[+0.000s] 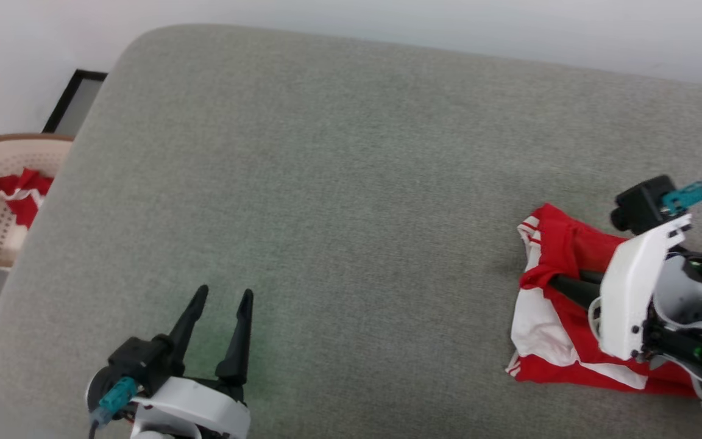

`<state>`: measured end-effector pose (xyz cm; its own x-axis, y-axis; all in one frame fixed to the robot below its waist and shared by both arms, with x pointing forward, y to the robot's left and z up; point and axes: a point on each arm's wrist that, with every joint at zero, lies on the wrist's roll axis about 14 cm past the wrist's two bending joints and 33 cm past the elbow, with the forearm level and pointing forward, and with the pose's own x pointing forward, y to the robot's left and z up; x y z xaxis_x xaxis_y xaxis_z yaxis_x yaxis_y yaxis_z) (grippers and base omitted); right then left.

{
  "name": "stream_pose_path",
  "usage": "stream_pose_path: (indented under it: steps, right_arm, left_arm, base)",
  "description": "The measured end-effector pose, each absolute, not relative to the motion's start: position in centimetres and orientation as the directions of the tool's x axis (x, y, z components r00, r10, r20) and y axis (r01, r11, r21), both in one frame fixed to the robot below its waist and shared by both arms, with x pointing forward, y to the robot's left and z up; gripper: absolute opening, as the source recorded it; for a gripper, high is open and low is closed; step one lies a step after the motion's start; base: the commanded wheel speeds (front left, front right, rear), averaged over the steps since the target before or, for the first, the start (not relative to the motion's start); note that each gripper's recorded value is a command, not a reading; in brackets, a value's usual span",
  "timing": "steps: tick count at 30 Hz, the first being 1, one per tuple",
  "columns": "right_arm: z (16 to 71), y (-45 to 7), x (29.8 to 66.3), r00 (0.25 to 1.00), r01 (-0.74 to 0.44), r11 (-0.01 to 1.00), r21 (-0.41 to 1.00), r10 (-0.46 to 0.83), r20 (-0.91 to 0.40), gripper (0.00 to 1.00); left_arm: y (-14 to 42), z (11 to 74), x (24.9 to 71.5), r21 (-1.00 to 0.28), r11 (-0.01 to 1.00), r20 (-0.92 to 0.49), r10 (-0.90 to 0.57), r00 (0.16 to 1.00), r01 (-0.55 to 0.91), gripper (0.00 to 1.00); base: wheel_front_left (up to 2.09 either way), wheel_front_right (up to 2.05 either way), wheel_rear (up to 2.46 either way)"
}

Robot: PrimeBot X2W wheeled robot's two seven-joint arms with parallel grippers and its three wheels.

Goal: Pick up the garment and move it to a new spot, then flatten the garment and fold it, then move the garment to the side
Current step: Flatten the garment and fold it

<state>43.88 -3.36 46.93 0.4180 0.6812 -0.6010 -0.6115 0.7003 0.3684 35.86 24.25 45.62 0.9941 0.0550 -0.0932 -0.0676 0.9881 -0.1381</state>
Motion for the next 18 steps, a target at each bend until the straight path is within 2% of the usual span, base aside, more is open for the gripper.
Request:
stream_pose_path:
  steps: [9, 10, 11, 12, 18]
  right_arm:
    - [43.1, -1.8, 44.1, 0.355, -0.634, 0.689, 0.351, 0.662, -0.66, 0.0]
    - [43.0, -1.8, 44.1, 0.356, -0.631, 0.69, 0.354, 0.663, -0.659, 0.4]
    - [42.9, -1.9, 44.1, 0.36, -0.625, 0.693, 0.358, 0.663, -0.656, 0.75]
    - [42.9, -2.0, 44.2, 0.368, -0.616, 0.698, 0.365, 0.665, -0.65, 1.0]
    - [44.5, -3.5, 45.0, 0.444, -0.572, 0.721, 0.392, 0.674, -0.591, 1.0]
  left_arm:
    - [24.8, 45.2, 35.6, -0.148, 0.984, -0.109, 0.086, 0.99, -0.102, 1.0]
    - [24.8, 45.1, 35.6, -0.15, 0.983, -0.111, 0.088, 0.99, -0.104, 1.0]
    - [24.7, 45.0, 35.6, -0.152, 0.983, -0.112, 0.086, 0.99, -0.102, 1.0]
    - [24.5, 45.0, 35.7, -0.154, 0.983, -0.114, 0.08, 0.99, -0.097, 1.0]
    - [23.8, 45.1, 36.3, -0.164, 0.984, -0.107, 0.047, 0.993, -0.065, 1.0]
  base:
    - [0.0, 0.0, 0.0]
    - [0.0, 0.0, 0.0]
    - [0.0, 0.0, 0.0]
    - [0.0, 0.0, 0.0]
    - [0.0, 0.0, 0.0]
